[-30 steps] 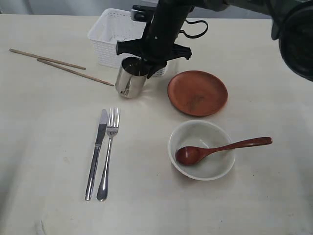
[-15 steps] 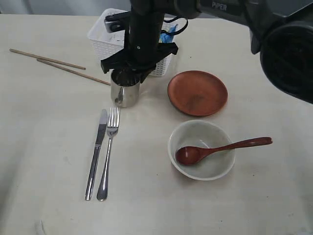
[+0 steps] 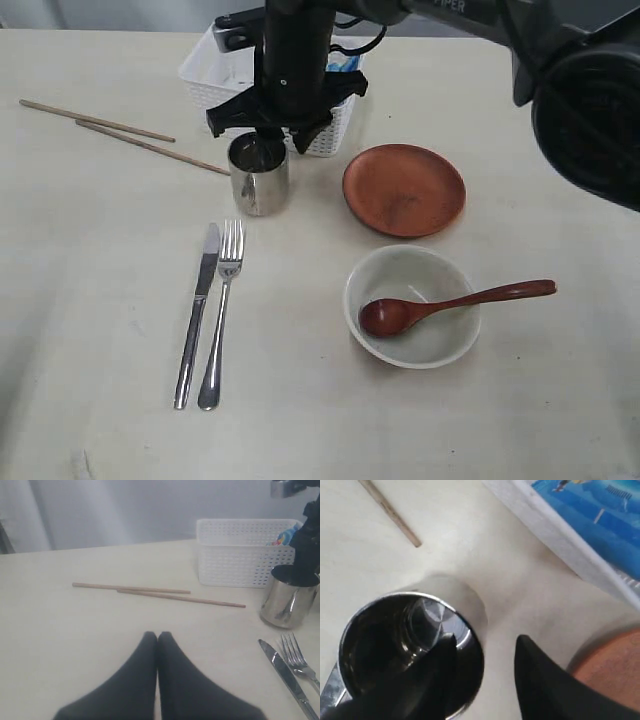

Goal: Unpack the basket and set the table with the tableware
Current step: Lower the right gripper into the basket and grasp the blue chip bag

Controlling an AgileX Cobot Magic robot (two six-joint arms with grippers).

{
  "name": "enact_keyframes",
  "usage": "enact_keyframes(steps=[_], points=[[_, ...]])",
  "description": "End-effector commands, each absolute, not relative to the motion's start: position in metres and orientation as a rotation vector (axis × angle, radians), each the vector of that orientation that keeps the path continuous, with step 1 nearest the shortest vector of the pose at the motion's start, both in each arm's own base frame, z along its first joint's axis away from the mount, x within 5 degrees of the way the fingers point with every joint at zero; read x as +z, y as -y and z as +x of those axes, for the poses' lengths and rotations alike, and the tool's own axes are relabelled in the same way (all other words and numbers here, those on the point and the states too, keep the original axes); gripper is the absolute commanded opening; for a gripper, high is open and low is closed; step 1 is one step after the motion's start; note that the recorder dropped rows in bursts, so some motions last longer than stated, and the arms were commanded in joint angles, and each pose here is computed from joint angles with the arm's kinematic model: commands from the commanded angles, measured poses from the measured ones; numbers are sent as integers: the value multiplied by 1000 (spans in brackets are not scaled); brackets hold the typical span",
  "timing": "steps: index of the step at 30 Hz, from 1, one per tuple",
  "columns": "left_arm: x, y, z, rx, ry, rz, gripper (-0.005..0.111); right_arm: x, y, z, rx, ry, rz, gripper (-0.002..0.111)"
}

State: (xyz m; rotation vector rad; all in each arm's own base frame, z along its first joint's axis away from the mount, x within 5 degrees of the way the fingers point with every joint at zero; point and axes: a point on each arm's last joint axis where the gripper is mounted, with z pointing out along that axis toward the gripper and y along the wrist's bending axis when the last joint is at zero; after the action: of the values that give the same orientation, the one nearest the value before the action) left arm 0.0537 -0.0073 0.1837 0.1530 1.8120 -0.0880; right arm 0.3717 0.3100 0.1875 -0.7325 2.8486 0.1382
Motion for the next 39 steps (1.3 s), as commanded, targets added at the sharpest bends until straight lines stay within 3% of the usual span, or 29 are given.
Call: enact_keyframes(steps=[1,3,5,7,15,21,39], points=[[184,7,54,-88,-1799,150,0,216,-307,380,97,-2786,-731,38],[184,7,54,-88,-1799,150,0,239,-303,389,1,-2710,-677,40],[184,7,54,-88,-1799,150,0,259,-297,399,-107,-2606,-605,56],[184,7,54,-88,-1799,150,0,262,-292,405,-135,-2592,-532,62],[184,7,54,-88,-1799,150,0,225,-266,432,64,-2776,-322,45],[184,7,54,-88,-1799,150,0,208,-258,442,125,-2815,-290,45],[184,7,54,-88,-1799,150,0,203,-267,442,238,-2814,-298,45]])
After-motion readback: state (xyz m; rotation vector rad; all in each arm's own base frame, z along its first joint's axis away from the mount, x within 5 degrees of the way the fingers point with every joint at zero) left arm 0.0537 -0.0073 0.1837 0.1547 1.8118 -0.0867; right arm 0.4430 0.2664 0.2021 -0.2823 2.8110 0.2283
